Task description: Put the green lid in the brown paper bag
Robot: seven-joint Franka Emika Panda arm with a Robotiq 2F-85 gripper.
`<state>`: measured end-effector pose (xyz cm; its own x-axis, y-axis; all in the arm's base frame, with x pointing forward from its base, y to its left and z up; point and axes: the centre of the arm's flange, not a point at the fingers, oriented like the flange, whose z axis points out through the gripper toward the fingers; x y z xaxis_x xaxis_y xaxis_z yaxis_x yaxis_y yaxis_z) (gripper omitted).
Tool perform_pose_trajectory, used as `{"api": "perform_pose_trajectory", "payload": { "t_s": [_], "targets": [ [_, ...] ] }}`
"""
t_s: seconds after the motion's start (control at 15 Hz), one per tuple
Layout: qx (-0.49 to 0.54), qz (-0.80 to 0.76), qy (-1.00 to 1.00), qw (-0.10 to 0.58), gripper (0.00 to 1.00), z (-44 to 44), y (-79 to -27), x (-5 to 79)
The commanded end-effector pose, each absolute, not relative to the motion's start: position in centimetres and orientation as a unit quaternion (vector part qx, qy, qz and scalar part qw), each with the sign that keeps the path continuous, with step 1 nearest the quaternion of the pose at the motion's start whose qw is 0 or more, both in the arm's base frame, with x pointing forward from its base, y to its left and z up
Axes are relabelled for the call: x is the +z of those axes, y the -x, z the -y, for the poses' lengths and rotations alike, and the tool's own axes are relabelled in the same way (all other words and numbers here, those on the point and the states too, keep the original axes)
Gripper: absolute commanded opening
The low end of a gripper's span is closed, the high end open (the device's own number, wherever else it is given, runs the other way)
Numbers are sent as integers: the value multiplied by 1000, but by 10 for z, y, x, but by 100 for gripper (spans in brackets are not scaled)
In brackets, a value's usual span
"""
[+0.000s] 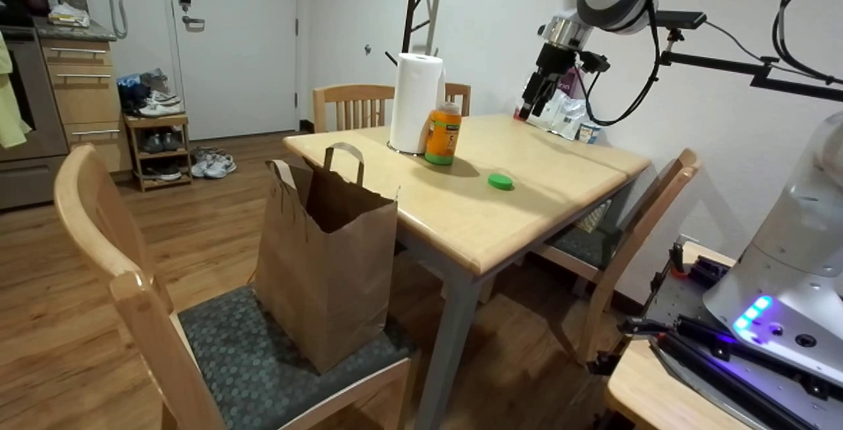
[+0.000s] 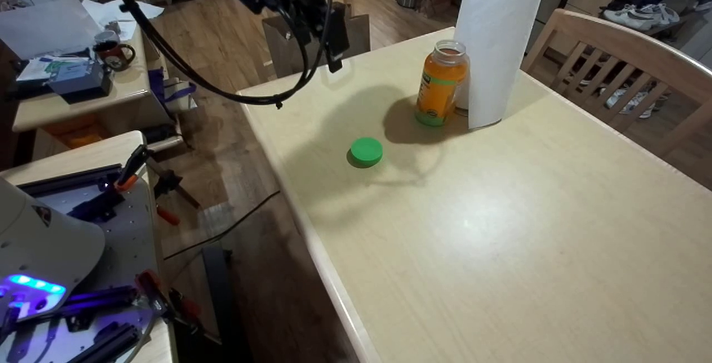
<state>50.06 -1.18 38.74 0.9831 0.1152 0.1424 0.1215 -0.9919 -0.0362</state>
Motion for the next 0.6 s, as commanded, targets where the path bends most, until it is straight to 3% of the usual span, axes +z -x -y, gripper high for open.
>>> {"api": "perform_pose_trajectory", "payload": {
  "t_s": [0.0, 0.53],
  "targets": [
    [-25, 42, 998, 31, 100, 28, -527, 378],
    [0, 43, 999, 19, 100, 39, -535, 344]
  ]
}}
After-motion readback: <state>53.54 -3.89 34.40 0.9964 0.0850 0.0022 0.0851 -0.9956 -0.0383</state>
